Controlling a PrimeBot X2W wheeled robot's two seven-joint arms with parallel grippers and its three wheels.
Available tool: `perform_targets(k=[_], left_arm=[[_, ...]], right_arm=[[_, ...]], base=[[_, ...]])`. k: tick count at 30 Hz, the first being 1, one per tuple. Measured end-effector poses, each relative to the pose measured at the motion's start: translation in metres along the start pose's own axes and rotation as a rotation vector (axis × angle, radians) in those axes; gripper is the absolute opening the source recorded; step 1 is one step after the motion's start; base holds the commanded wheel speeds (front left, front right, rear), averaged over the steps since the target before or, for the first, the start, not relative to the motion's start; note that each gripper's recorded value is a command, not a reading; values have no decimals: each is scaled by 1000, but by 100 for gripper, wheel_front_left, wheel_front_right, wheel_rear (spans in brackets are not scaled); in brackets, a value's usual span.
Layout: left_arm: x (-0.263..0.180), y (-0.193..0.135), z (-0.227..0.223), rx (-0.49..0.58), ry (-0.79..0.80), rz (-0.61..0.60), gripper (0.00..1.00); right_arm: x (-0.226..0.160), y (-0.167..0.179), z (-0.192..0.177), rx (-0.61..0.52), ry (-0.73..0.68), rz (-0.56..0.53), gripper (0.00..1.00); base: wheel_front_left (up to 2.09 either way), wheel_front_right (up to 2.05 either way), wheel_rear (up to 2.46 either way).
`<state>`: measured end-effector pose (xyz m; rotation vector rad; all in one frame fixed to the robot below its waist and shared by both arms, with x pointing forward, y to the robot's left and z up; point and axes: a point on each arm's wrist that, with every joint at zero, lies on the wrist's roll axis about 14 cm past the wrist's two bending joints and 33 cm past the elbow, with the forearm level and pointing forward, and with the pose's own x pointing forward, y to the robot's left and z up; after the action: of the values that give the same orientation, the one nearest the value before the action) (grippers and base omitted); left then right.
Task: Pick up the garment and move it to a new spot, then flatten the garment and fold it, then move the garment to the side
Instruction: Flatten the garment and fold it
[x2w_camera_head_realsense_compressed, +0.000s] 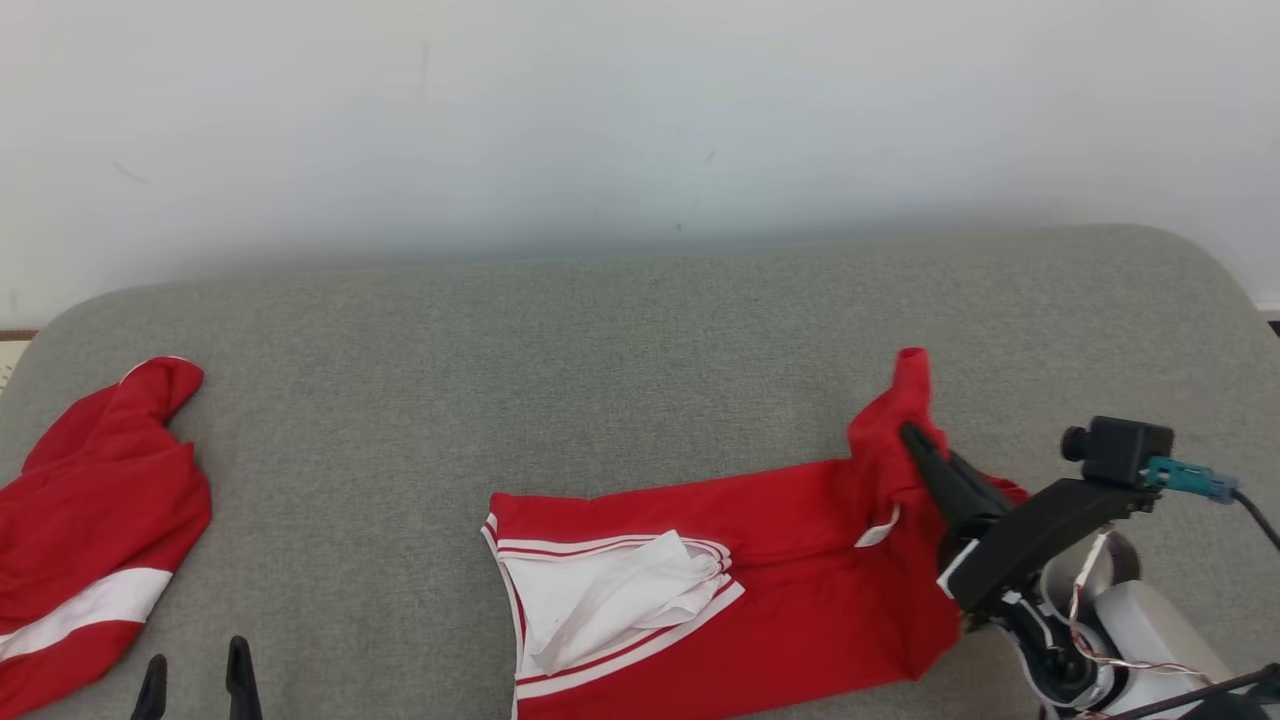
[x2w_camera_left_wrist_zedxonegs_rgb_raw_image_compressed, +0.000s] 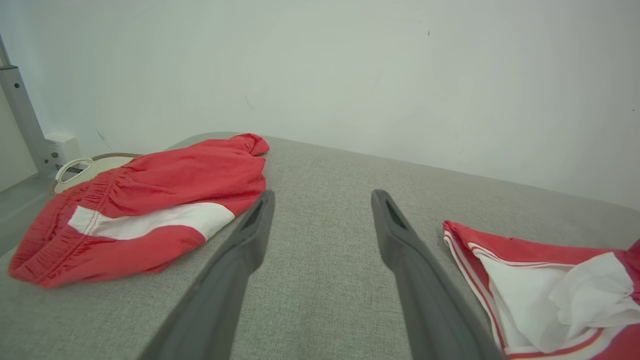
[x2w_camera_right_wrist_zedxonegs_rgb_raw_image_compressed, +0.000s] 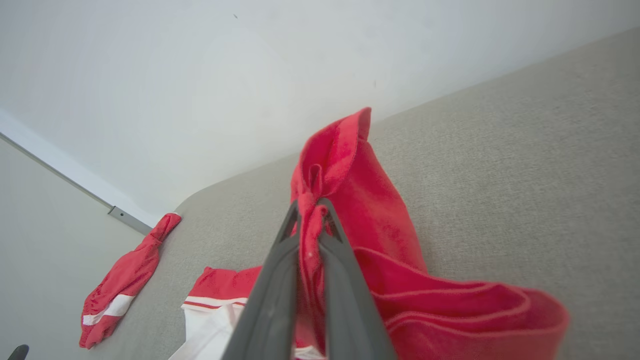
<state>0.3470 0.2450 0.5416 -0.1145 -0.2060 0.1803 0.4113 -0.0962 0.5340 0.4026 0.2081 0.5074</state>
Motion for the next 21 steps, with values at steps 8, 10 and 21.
perform_targets(k=[8, 10, 21], left_arm=[[-5, 1, -3, -2, 11, 3, 100], [-5, 1, -3, -3, 11, 3, 100], [-2, 2, -7, -12, 23, 11, 100]], right_arm=[[15, 52, -21, 39, 59, 139, 0], [20, 66, -29, 50, 80, 174, 0], [39, 118, -57, 96, 143, 301, 0]], base=[[0, 0, 0], [0, 0, 0], [0, 0, 0]])
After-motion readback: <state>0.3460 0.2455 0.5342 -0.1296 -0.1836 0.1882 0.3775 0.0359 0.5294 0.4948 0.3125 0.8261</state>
